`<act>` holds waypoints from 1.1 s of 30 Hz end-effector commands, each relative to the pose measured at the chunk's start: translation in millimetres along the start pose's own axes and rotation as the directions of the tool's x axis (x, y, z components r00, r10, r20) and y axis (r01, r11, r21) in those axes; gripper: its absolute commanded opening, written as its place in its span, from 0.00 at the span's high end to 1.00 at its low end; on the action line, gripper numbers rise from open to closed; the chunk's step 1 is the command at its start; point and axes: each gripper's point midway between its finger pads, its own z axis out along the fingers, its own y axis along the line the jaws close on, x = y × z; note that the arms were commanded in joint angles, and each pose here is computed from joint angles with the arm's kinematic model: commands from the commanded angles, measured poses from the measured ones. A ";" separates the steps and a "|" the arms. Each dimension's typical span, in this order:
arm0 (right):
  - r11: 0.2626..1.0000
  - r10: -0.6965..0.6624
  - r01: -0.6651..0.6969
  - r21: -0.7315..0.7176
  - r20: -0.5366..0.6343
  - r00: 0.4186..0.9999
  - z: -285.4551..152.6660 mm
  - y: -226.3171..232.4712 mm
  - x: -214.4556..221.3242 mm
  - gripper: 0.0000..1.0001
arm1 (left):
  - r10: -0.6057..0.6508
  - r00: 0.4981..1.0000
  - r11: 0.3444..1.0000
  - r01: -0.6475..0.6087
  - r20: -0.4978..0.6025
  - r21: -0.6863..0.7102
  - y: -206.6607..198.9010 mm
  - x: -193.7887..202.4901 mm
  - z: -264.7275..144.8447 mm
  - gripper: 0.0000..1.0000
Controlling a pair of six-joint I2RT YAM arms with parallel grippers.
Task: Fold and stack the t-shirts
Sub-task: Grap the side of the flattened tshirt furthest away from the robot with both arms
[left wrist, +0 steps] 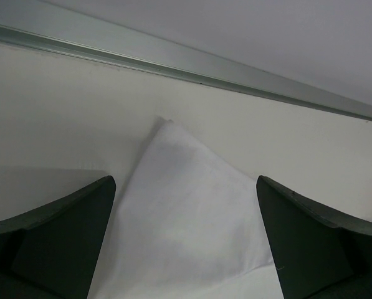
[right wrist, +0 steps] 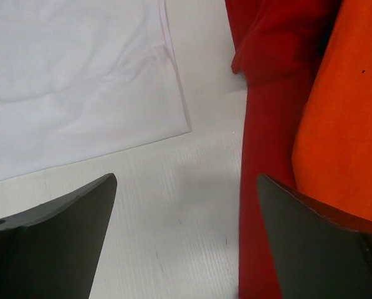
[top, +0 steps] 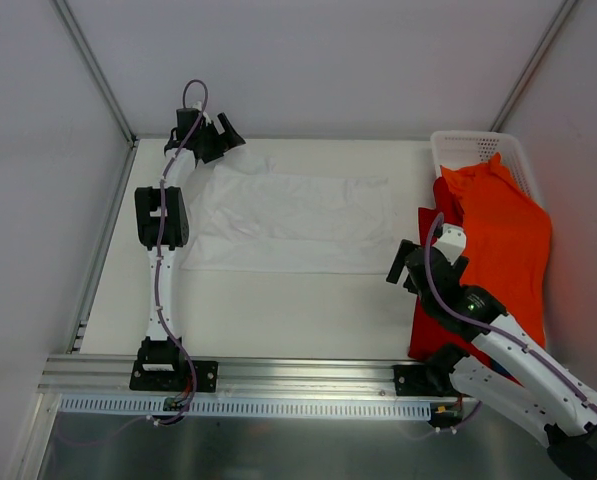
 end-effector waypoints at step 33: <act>0.992 -0.071 0.076 -0.101 0.044 0.996 32.0 51.4 -22.0 0.00 | -0.185 0.979 0.963 0.198 -0.088 0.182 -9.9 15.0 6.6 1.00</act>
